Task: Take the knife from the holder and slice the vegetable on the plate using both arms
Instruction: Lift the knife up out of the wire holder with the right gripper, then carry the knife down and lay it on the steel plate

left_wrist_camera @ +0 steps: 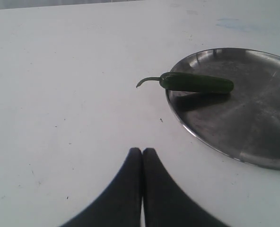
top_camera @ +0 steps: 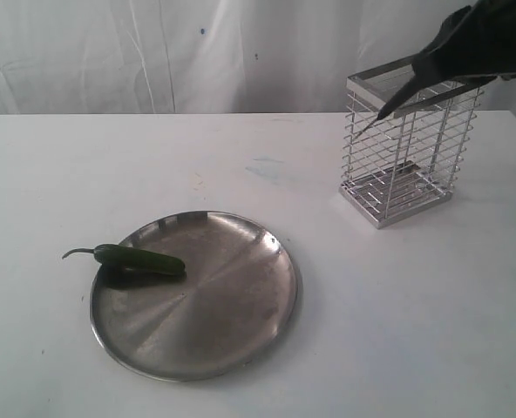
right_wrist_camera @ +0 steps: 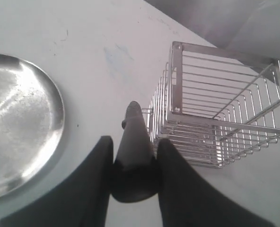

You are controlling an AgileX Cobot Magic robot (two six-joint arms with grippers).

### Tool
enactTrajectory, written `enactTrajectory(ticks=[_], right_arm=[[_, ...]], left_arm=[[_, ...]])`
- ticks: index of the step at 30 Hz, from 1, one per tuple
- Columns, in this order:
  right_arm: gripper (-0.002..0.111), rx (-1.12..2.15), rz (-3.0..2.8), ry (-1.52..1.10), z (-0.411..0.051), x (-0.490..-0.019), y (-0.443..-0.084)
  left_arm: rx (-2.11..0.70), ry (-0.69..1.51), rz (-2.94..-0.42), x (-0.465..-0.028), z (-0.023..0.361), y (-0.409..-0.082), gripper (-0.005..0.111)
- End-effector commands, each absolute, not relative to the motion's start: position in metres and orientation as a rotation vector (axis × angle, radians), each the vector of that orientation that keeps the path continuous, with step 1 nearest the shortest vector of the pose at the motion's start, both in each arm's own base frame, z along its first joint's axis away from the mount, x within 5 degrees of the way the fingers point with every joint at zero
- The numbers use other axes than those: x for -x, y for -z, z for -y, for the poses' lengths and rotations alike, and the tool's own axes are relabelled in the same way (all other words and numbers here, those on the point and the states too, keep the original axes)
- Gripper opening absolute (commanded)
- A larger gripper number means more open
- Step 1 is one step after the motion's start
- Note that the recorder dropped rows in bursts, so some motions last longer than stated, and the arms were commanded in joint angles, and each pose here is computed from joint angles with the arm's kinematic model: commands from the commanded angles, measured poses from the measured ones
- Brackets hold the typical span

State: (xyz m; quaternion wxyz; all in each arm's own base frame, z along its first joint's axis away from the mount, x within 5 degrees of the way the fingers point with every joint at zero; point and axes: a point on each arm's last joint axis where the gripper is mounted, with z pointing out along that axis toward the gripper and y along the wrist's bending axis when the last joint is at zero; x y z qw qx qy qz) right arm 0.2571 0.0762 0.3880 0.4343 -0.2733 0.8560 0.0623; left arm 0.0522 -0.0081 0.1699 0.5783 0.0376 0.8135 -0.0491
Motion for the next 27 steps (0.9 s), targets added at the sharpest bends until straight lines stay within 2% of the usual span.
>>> enactTrajectory(ticks=[1, 7, 15, 18, 27], right_arm=[[0.001, 0.633, -2.085, -0.236, -0.078, -0.245, -0.401], [0.001, 0.583, -2.045, -0.383, -0.083, -0.232, -0.413], [0.001, 0.587, -1.969, -0.661, -0.099, -0.224, -0.411], [0.000, 0.564, -1.915, -0.733, -0.105, -0.224, -0.397], [0.000, 0.354, -1.919, -0.592, -0.118, -0.219, -0.318]], left_arm=[[-0.083, 0.116, -1.900, -0.052, 0.008, -0.169, 0.000], [-0.083, 0.116, -1.900, -0.052, 0.008, -0.169, 0.000], [-0.083, 0.116, -1.900, -0.052, 0.008, -0.169, 0.000], [-0.083, 0.116, -1.900, -0.052, 0.008, -0.169, 0.000], [-0.083, 0.116, -1.900, -0.052, 0.008, -0.169, 0.000]])
